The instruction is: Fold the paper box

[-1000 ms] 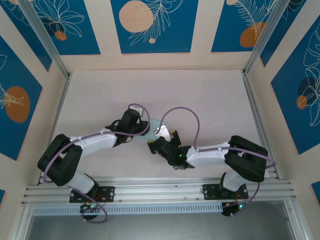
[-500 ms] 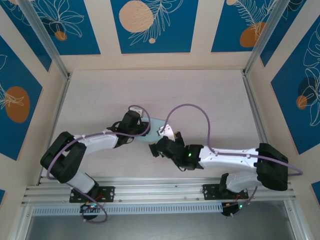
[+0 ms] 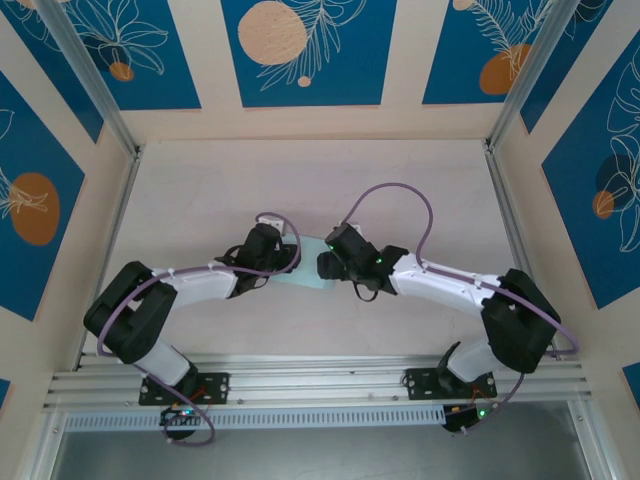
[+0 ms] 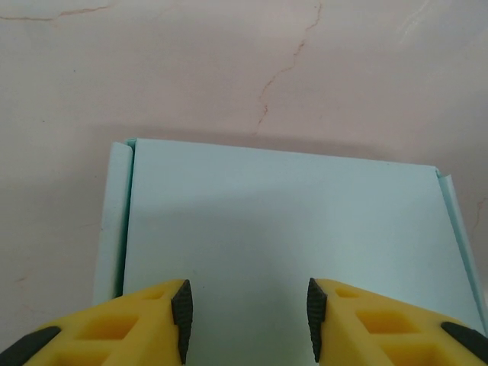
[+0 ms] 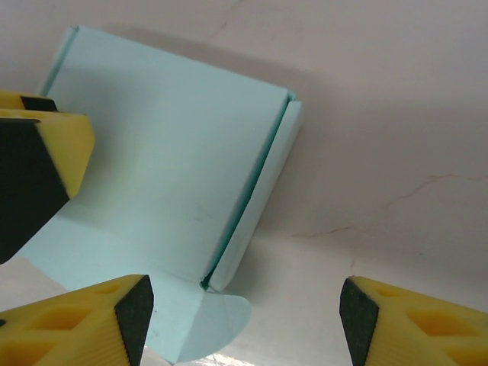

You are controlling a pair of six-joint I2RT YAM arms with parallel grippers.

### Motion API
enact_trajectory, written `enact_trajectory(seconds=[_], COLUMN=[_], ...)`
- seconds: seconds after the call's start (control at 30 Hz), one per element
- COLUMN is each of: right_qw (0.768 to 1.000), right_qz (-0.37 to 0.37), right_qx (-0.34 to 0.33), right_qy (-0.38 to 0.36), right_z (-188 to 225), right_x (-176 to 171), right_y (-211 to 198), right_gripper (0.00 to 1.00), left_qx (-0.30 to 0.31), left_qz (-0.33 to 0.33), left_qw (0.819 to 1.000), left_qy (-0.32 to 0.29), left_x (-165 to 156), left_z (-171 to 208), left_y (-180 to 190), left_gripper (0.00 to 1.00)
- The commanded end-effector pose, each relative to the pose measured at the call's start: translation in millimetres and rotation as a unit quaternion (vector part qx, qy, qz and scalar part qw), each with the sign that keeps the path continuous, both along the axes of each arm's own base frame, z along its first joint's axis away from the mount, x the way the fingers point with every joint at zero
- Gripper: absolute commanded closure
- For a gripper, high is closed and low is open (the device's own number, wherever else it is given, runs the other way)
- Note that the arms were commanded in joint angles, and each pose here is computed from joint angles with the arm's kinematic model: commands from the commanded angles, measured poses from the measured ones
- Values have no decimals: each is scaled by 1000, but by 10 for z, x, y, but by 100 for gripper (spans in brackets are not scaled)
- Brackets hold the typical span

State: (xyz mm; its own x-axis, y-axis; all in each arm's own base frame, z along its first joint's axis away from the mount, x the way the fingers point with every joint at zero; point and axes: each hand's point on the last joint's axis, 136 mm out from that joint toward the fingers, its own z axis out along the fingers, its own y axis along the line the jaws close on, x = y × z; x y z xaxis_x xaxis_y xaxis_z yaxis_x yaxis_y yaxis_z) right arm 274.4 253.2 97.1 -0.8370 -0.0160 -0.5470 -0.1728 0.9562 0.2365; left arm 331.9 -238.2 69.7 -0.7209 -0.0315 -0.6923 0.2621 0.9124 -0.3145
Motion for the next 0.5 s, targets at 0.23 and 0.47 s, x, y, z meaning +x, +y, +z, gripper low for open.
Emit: enact_trajectory(seconds=[0.23, 0.47], right_qw=[993, 991], right_qz=[5, 7], right_qx=[73, 76], right_qy=[87, 110], right_z=[-323, -536], right_x=[96, 63], right_y=[124, 104], right_gripper=[32, 32], left_qx=[15, 16], left_qz=[9, 8], left_qw=[999, 999], left_qy=[32, 29], left_x=[-92, -87], left_z=[-162, -64], left_y=[49, 46], left_gripper=[54, 54])
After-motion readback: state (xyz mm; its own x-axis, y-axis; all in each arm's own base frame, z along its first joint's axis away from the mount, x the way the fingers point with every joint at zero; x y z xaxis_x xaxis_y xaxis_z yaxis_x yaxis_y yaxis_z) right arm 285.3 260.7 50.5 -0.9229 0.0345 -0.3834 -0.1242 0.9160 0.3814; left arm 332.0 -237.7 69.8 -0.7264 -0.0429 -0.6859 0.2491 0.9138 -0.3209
